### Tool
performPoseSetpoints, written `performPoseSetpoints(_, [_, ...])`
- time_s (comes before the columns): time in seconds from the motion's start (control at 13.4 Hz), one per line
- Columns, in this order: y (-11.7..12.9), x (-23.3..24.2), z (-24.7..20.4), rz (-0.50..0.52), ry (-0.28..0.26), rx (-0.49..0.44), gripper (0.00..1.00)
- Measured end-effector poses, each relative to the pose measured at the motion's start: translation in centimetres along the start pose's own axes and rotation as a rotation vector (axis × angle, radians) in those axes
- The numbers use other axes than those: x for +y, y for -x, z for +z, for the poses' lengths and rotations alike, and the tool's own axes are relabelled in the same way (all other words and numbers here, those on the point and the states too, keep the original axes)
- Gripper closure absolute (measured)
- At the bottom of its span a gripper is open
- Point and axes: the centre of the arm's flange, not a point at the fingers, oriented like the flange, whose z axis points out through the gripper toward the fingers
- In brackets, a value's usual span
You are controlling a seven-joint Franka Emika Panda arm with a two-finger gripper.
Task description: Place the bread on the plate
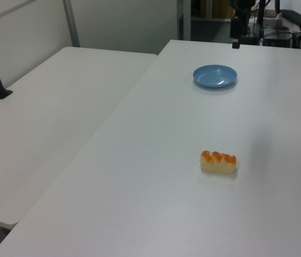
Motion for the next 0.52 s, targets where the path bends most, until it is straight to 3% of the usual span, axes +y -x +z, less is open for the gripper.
performPoseSetpoints(0.22, [0.0,0.0,0.1,-0.002,-0.002,-0.002,0.0])
performPoseSetpoints(0.52, [-0.3,-2.7,2.7,-0.042,-0.052,-0.059,0.0])
